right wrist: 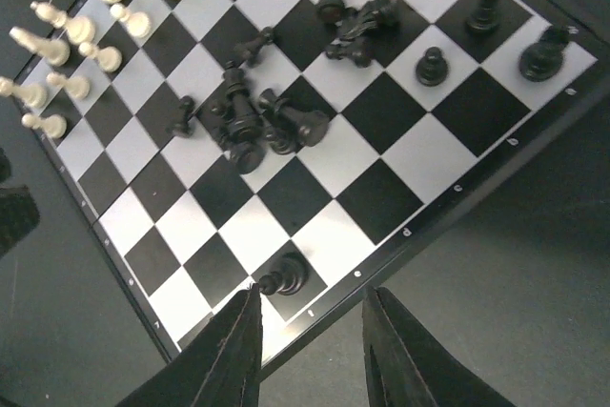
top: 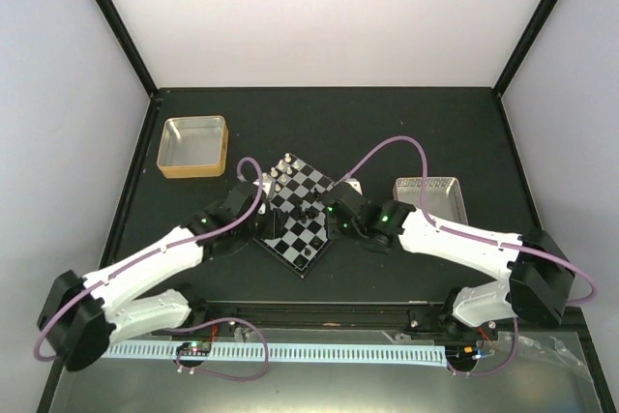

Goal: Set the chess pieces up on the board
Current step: Pick up the chess piece from the chessboard.

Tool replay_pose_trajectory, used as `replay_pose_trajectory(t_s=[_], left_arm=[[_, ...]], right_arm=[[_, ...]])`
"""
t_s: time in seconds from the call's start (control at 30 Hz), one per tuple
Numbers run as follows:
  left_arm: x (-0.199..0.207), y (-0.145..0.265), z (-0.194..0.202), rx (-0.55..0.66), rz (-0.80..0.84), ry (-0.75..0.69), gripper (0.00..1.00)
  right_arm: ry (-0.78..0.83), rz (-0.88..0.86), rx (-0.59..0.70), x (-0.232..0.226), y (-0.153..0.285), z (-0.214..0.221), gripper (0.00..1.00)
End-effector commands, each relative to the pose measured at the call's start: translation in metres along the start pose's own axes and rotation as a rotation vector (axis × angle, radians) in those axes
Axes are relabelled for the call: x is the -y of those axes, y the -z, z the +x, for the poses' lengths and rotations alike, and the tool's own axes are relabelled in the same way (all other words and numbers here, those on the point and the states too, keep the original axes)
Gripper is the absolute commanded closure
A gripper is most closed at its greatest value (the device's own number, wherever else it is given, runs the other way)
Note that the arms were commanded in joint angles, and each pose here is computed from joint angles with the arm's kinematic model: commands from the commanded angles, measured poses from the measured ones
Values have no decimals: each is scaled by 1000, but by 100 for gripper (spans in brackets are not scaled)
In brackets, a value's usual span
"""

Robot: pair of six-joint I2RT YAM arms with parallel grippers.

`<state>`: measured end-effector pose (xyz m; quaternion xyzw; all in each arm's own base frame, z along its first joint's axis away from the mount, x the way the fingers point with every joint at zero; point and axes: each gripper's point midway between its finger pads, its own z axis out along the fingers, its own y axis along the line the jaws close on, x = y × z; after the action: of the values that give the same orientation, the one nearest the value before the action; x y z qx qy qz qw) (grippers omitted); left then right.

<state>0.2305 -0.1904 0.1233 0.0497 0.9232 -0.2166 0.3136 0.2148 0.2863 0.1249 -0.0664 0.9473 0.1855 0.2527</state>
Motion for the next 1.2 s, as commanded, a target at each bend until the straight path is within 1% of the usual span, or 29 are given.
replay_pose_trajectory(t_s=[0.0,0.07,0.13,0.2,0.33,0.4,0.43,0.5,0.57,0.63,0.73,0.87,0.97,1.0,1.07,1.17], left_arm=[[-5,-10,7,-137,-58,29,52],[-8,-15,3,-174,-90,28,55],[-11,-22,0,-210,-115,15,55],[-16,-33,2,-255,-141,0,52],[-19,-51,6,-287,-146,2,49],[-24,-59,8,-311,-175,1,49],[-27,-63,9,-319,-193,2,50],[-30,-69,6,-317,-216,5,54],[-28,-75,3,-315,-210,11,58],[-25,-80,0,-315,-204,24,58],[-24,-85,2,-322,-205,46,55],[-31,-89,7,-331,-233,55,56],[-33,-93,10,-342,-241,55,70],[-34,-94,11,-349,-245,55,73],[-34,-95,11,-359,-253,54,73],[-35,-99,13,-375,-259,49,68]], right_arm=[[-117,53,57,16,7,-10,69],[-128,44,72,13,10,-15,69],[-133,33,86,10,11,-19,70],[-127,26,92,7,13,-22,70],[-99,14,94,4,16,-23,70],[-75,7,91,4,17,-23,70],[-62,4,88,4,17,-22,70],[-33,-1,73,4,17,-18,70],[-8,-11,64,5,16,-14,71],[9,-18,61,8,15,-8,71],[35,-28,46,14,13,2,71],[67,-48,33,15,11,10,71],[74,-51,37,17,10,12,71],[73,-55,43,18,10,12,71],[66,-67,56,18,11,12,71],[58,-83,61,18,12,13,72]])
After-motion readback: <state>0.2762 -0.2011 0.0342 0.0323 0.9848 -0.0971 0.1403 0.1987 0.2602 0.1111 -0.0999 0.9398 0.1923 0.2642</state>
